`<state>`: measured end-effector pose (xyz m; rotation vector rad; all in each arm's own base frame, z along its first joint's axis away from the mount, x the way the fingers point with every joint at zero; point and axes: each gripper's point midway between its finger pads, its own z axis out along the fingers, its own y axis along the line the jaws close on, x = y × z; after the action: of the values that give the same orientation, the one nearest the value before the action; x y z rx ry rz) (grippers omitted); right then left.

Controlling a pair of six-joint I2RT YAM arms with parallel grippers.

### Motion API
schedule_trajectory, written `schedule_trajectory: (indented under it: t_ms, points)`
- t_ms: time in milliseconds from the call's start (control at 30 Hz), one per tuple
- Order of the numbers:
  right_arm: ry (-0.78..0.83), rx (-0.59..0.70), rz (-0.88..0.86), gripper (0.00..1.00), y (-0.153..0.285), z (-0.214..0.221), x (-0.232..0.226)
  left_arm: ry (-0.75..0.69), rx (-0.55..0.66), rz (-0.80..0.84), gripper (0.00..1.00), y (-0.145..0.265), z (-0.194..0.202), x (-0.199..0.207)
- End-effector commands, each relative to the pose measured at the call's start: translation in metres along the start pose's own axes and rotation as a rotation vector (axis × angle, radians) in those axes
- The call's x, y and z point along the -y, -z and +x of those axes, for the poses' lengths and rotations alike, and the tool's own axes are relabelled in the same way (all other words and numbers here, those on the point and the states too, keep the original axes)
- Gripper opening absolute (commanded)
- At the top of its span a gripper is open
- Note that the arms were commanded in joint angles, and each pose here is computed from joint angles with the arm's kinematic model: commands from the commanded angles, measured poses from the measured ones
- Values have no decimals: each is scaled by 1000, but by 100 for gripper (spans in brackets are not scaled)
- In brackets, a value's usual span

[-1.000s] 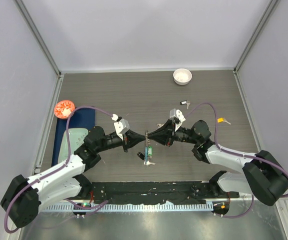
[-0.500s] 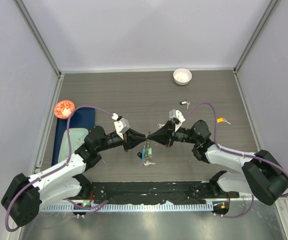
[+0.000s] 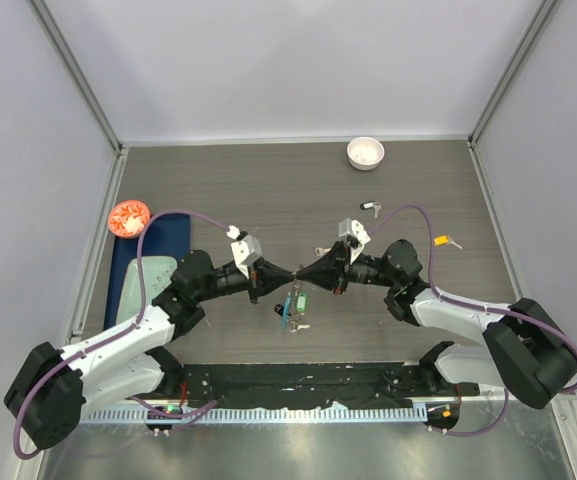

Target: Put the keys on the keyring

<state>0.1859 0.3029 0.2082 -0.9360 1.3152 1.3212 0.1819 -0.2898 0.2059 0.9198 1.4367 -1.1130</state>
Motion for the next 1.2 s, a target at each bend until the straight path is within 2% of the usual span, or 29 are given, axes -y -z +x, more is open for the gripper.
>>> schedule_trajectory:
  t_ms: [0,33,133,167,200,233,267,300,333,367,433,533,633,700,733,833,900,1000,1033,1167]
  points:
    - [77,87,-28,1,-6,-32,-6,-45,54,45,0,-5,-24,7]
    - [68,90,-24,2,-6,-33,-6,-49,53,43,0,-5,-23,7]
    - [45,93,13,26,-5,-41,-2,-64,42,15,0,-4,-22,2]
    - [34,95,45,42,-5,-43,2,-65,36,1,0,-2,-21,0]
    - [-9,59,79,49,-3,-35,8,-69,39,-28,0,-1,-21,-4]
    - [0,66,99,55,-2,-45,8,-72,42,-43,0,0,-22,-7]
    - [-12,69,167,64,0,-48,19,-74,43,-55,0,2,-21,-8]
    - [-73,11,234,69,5,-35,28,-76,52,-91,0,4,-23,-13]
    - [-78,24,288,75,7,-48,33,-76,56,-112,0,5,-24,-16]
    - [-102,28,368,87,11,-52,44,-74,55,-134,0,6,-24,-19]
    - [-152,-1,448,99,19,-48,52,-69,54,-180,0,9,-22,-27]
    - [-146,-15,550,99,30,-42,66,-57,67,-211,0,13,-20,-30]
    - [-105,-10,741,99,53,-42,92,-44,76,-246,0,18,-17,-33]
    - [-69,-88,817,98,64,-29,105,-30,91,-274,0,23,-18,-35]
    - [-56,-98,867,94,69,-33,114,-23,91,-287,0,25,-15,-36]
    - [-46,-202,905,84,73,-10,131,11,92,-392,0,35,-15,-50]
    - [-50,-253,916,82,73,6,141,23,79,-442,0,41,-10,-57]
    - [-20,-291,944,76,78,22,157,37,104,-465,0,43,-14,-59]
    - [0,-299,940,71,78,26,160,39,103,-465,0,43,-14,-59]
    - [41,-309,882,59,67,43,169,39,75,-481,0,41,-11,-64]
